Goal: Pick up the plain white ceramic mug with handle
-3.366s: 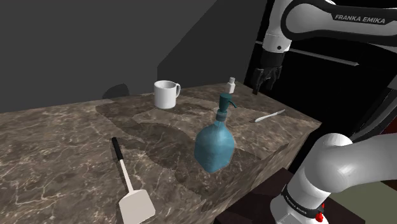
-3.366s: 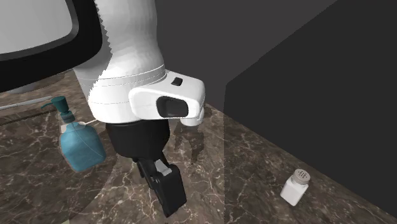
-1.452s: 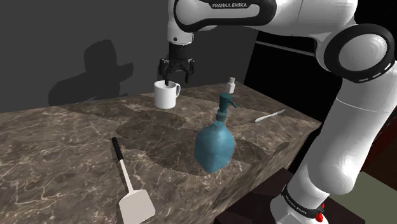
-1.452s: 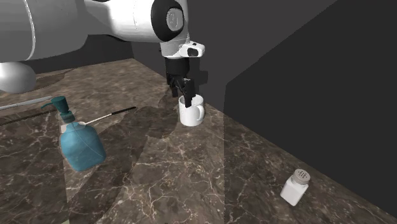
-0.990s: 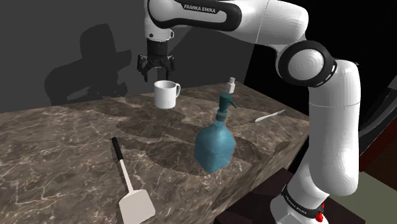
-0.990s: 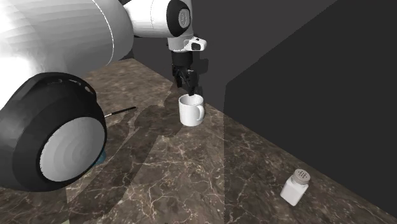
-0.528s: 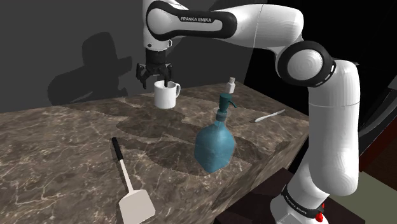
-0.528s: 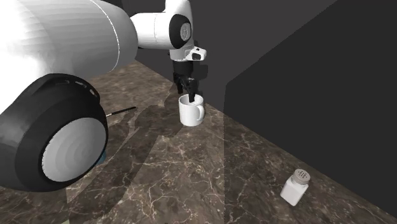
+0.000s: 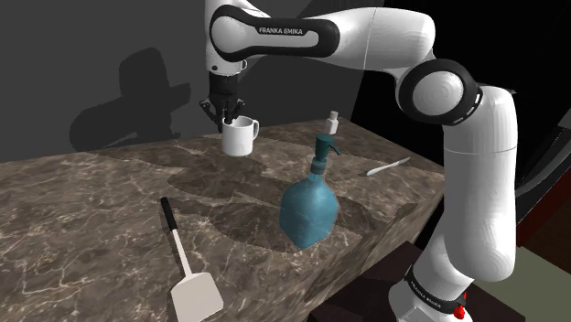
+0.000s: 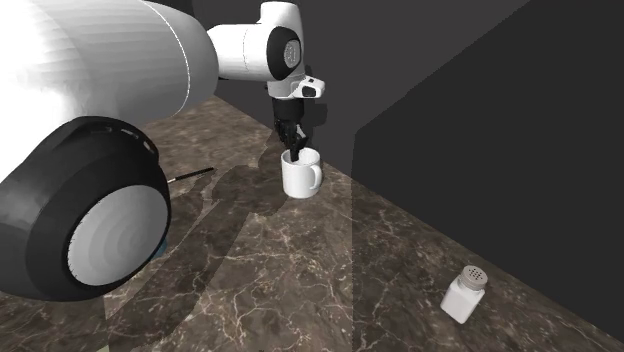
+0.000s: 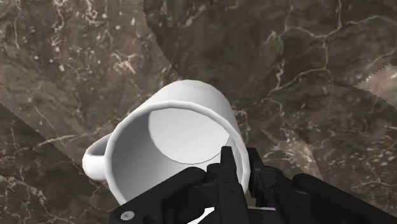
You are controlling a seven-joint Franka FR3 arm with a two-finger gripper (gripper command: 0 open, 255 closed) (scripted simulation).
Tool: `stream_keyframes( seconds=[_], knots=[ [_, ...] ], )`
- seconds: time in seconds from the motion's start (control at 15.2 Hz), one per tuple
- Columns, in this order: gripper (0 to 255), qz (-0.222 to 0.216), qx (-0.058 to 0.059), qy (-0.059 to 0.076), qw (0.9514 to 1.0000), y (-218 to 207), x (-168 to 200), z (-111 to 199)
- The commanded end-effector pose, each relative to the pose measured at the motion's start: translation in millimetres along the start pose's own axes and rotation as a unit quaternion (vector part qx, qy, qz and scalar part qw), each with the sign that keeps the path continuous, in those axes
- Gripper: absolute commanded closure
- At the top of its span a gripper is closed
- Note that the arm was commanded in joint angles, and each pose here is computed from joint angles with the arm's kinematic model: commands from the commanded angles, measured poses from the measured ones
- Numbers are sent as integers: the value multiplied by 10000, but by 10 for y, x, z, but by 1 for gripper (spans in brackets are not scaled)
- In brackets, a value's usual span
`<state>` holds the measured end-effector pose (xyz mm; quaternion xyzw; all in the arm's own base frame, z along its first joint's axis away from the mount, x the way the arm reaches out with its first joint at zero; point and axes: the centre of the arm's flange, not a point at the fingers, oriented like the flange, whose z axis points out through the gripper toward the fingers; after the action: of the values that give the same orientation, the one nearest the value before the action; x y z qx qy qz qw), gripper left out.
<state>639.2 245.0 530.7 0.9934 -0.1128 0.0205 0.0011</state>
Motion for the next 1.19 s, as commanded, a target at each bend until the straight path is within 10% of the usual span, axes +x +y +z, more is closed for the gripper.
stream_keyframes(
  seconds=[0.0, 1.12],
  knots=[
    [255, 1, -2, -2, 10000, 1, 2, 7],
    [255, 1, -2, -2, 10000, -4, 23, -733]
  ],
)
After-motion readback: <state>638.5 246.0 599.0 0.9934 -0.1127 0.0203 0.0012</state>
